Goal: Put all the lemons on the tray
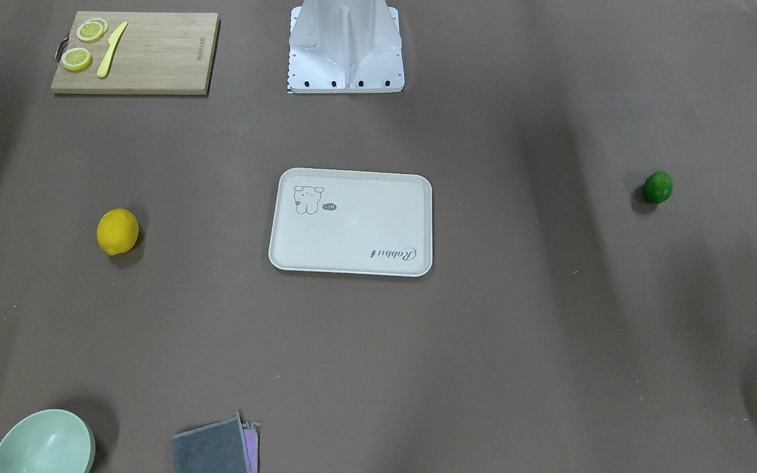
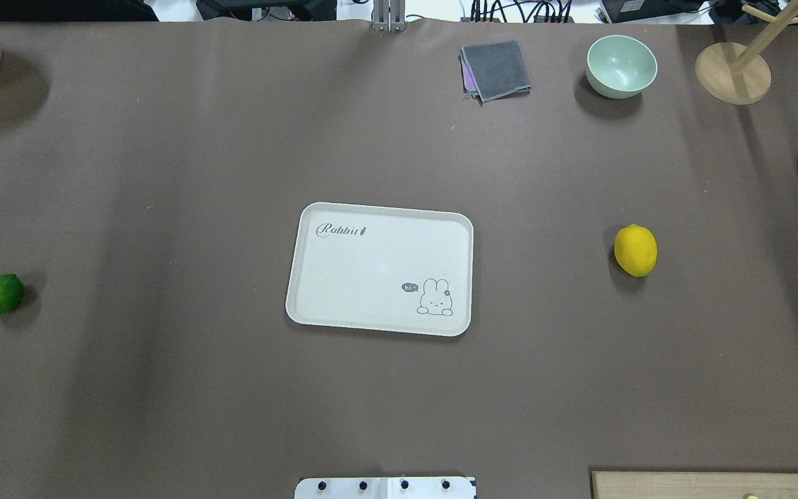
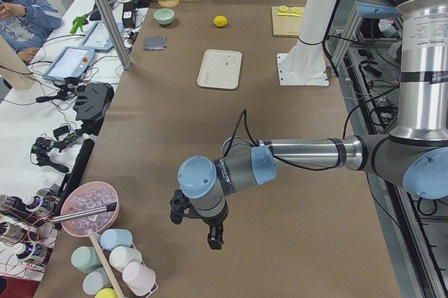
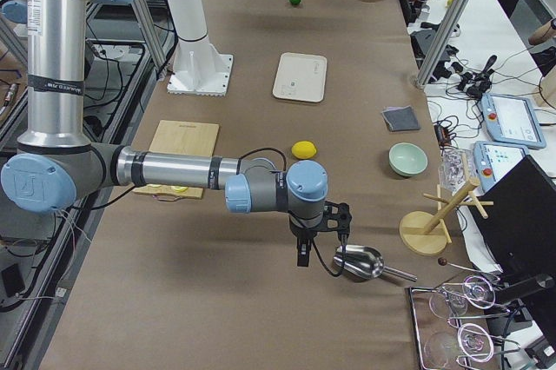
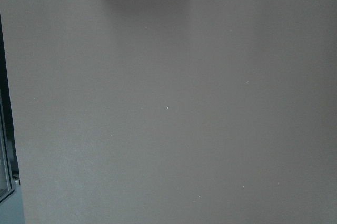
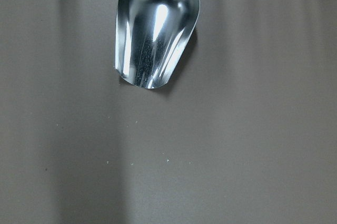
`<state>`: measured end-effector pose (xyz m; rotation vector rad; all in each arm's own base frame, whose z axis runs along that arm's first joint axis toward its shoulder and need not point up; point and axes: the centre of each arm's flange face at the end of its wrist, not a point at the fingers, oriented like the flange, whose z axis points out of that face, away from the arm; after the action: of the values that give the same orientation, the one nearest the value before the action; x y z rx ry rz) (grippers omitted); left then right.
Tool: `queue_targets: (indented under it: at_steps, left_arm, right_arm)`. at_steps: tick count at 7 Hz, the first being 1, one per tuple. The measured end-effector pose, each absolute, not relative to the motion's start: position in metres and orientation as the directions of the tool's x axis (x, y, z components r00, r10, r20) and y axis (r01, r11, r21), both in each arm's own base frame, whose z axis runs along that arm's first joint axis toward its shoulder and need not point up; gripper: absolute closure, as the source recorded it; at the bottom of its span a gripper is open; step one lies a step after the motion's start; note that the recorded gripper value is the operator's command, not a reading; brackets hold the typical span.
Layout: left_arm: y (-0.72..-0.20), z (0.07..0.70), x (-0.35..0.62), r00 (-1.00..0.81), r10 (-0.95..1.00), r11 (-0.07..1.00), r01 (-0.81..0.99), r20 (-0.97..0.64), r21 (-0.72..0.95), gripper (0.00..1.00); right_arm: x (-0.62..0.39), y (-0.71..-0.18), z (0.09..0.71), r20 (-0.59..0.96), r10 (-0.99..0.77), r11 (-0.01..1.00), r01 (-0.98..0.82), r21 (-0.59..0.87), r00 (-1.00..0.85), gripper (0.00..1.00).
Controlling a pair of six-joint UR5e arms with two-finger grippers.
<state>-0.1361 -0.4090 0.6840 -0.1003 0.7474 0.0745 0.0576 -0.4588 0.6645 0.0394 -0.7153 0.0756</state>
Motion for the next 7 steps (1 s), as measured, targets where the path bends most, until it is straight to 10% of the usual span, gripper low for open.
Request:
queue_targets:
  at_steps: [7]
  left_arm:
    - [-0.382,0.698,-0.128,0.756,0.029,1.0,-0.016,-0.653,0.025,0.03]
  right_arm:
    - [0.058,-0.459,0.665,0.655,0.057,0.996,-0.083,0.009,0.753,0.0]
